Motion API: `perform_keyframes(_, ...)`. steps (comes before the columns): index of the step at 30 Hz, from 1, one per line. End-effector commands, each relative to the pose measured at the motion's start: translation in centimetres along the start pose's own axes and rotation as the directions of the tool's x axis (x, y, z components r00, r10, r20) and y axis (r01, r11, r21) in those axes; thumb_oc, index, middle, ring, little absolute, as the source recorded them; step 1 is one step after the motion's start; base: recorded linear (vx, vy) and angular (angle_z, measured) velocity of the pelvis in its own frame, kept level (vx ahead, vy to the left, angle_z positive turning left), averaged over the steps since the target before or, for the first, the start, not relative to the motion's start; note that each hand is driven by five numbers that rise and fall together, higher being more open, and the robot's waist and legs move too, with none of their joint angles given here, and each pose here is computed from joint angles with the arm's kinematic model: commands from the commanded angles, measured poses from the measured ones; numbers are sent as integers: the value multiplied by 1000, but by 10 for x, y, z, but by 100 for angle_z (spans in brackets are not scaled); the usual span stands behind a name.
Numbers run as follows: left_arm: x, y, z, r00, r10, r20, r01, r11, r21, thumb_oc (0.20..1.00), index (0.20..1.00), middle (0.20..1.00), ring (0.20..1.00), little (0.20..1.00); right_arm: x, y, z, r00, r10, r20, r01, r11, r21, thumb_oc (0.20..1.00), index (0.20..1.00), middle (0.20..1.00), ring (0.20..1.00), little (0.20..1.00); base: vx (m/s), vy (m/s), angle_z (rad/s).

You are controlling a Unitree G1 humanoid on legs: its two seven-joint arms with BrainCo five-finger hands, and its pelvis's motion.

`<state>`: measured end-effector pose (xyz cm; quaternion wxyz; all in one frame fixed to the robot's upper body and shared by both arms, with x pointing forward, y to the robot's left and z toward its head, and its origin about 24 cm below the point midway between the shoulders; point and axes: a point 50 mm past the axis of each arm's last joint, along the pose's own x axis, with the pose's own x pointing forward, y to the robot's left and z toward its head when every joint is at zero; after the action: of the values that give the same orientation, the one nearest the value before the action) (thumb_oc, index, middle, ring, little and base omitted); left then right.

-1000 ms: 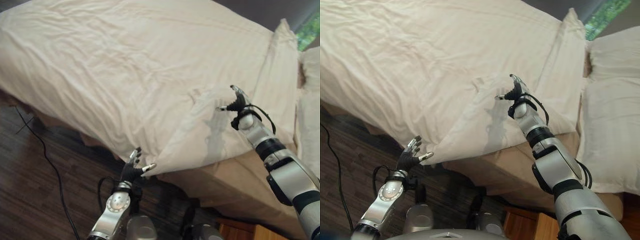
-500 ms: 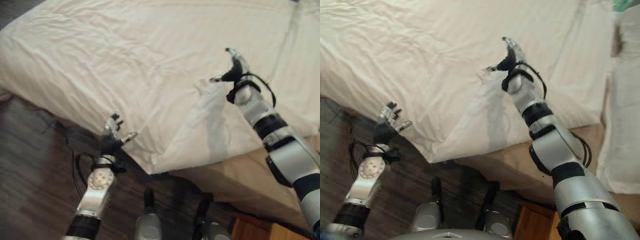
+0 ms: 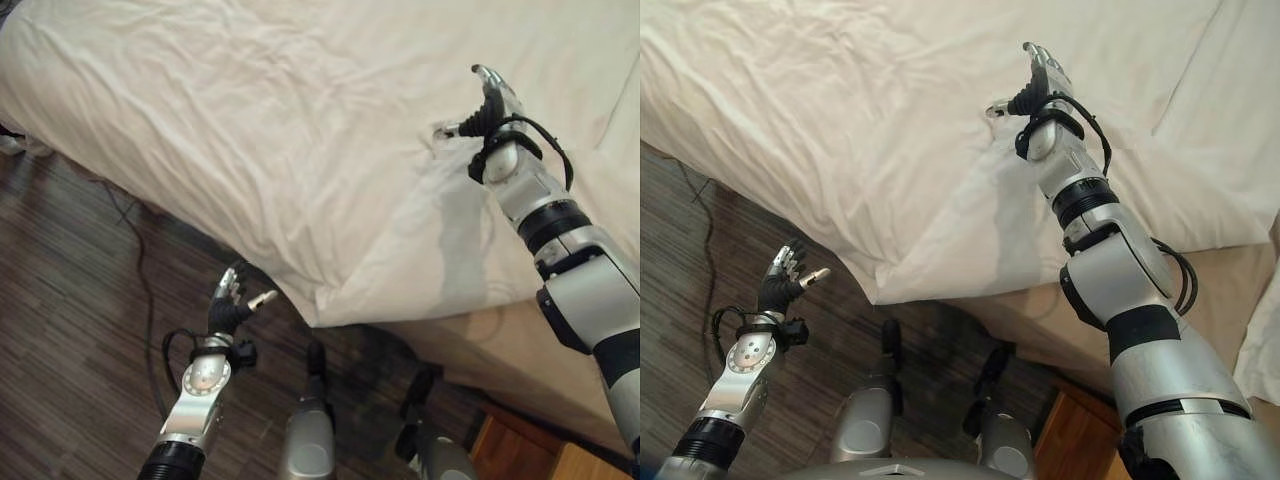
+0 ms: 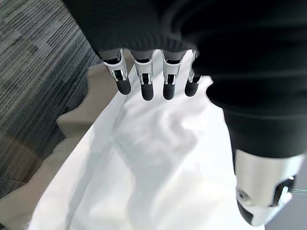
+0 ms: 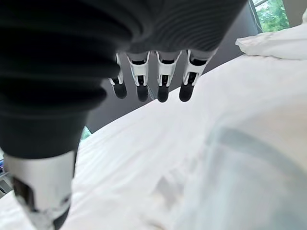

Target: Making the bed.

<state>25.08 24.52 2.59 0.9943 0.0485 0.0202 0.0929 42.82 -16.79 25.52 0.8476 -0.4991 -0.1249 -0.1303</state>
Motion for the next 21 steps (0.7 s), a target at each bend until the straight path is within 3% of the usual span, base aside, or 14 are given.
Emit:
perform_keyframes(1, 10, -2, 31, 988, -25, 154, 27, 1000, -8, 1000, 1000, 1000, 1000, 1000, 19, -69, 34, 974, -190, 123, 203, 973, -107, 1000, 1000, 1000, 1000, 1000, -3, -44, 1)
perform_keyframes(6, 10, -10, 27, 988, -44, 147, 48, 999, -22, 1000, 1000, 1000, 1000, 1000, 17, -72, 2, 976, -215, 32, 218, 961, -173, 1000, 1000, 1000, 1000, 1000, 13, -59, 1)
perform_keyframes(10, 17, -14, 35, 984, -36, 175, 43, 999, -34, 1000, 1000, 1000, 1000, 1000, 12, -50, -18, 989, -142, -27, 132, 962, -241, 1000, 1000, 1000, 1000, 1000, -11, -48, -5)
perform_keyframes(11, 17, -14, 35, 984, -37, 175, 43, 999, -34, 1000, 1000, 1000, 1000, 1000, 12, -50, -18, 989, -142, -27, 132, 962, -241, 856, 856, 856, 856, 856, -17, -22, -9)
perform_keyframes(12, 17, -14, 36, 983, -38, 178, 45, 998, -36, 1000, 1000, 1000, 1000, 1000, 9, -42, -24, 992, -117, -54, 101, 966, -237, 856, 856, 856, 856, 856, -5, -2, -11)
perform_keyframes(13, 16, -14, 34, 985, -35, 170, 42, 998, -40, 1000, 1000, 1000, 1000, 1000, 6, -31, -31, 993, -74, -87, 52, 971, -232, 200, 200, 200, 200, 200, -5, -1, -11)
perform_keyframes(21, 26, -21, 33, 988, -16, 152, 25, 998, -57, 1000, 1000, 1000, 1000, 1000, -22, 43, -44, 984, 101, -146, -115, 989, -97, 200, 200, 200, 200, 200, 35, 25, -17)
